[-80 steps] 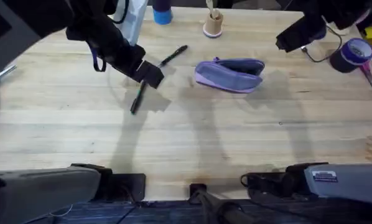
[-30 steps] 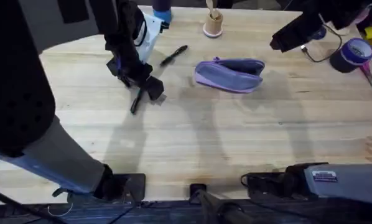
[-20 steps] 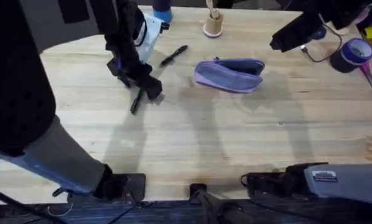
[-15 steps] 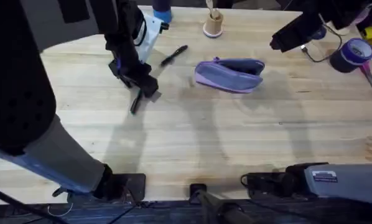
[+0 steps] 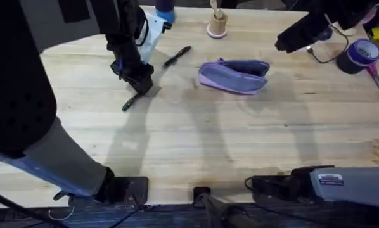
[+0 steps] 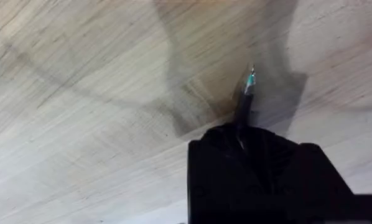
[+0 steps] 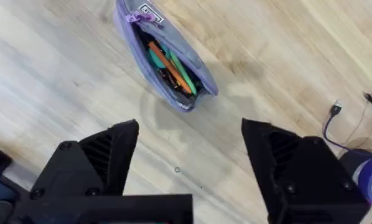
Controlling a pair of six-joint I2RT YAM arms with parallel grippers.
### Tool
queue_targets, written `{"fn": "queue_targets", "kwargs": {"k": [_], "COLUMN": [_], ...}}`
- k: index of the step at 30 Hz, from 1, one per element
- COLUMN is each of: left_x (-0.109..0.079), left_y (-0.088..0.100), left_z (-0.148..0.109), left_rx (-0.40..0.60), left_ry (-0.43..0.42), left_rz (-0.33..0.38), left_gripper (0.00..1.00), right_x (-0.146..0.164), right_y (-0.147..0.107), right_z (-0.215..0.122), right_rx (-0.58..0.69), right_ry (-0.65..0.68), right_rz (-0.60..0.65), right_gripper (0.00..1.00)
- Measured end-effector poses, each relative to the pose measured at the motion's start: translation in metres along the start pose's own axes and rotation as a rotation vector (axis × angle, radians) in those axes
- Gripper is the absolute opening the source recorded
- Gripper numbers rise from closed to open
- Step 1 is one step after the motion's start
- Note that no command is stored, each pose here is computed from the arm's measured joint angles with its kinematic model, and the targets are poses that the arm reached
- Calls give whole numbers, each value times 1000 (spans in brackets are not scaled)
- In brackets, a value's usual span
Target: Unzip the bag, pick up the pens from the table one at a time and place them inside, then zip the bag closed.
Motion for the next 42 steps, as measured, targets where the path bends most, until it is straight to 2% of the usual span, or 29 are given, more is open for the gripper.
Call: {"fn": "queue_targets", "kwargs": {"k": [7, 11, 15, 19, 20, 23, 26, 27, 32, 34, 39, 40, 42], "left_x": [0, -1, -8, -16, -30, -54, -88, -125, -179, -194, -223, -234, -240], "left_y": [1, 10, 34, 59, 76, 87, 95, 99, 97, 95, 91, 90, 89], "left_z": [-1, -4, -24, -63, -92, -116, -139, -156, -165, -167, -174, -179, -181], "left_rx": [6, 9, -54, -171, -266, -339, -421, -494, -581, -605, -672, -715, -735], "left_ry": [-9, -58, -120, -151, -155, -154, -152, -159, -201, -223, -300, -348, -381], "left_rz": [-2, -7, 6, 45, 114, 218, 358, 504, 717, 779, 907, 968, 996], "left_gripper": [41, 41, 42, 42, 42, 42, 42, 42, 42, 42, 42, 42, 42], "right_x": [-2, -4, -15, -29, -37, -42, -42, -42, -41, -41, -41, -42, -42], "right_y": [-2, -6, -20, -39, -54, -67, -76, -83, -85, -85, -89, -91, -92], "right_z": [-1, -11, -28, -41, -49, -58, -67, -75, -78, -78, -78, -79, -79], "right_rx": [18, 10, -19, -38, -46, -57, -75, -93, -105, -104, -73, -59, -53], "right_ry": [-22, -73, -152, -217, -256, -292, -323, -350, -359, -360, -385, -401, -408], "right_rz": [5, 68, 225, 432, 579, 682, 768, 847, 892, 898, 912, 915, 916], "right_gripper": [996, 996, 996, 995, 995, 995, 995, 996, 996, 996, 996, 996, 996]}}
Point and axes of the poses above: each hand's point on the last joint's axis, 136 mm out from that joint toward the fingers, its own z axis out along the fingers, its own x axis along the line the jaws close on, y = z × x, the point moved 8 cm from there along -z, back along the fingers, and after that the axes turned 11 degrees about -z, right-handed, at the moved point
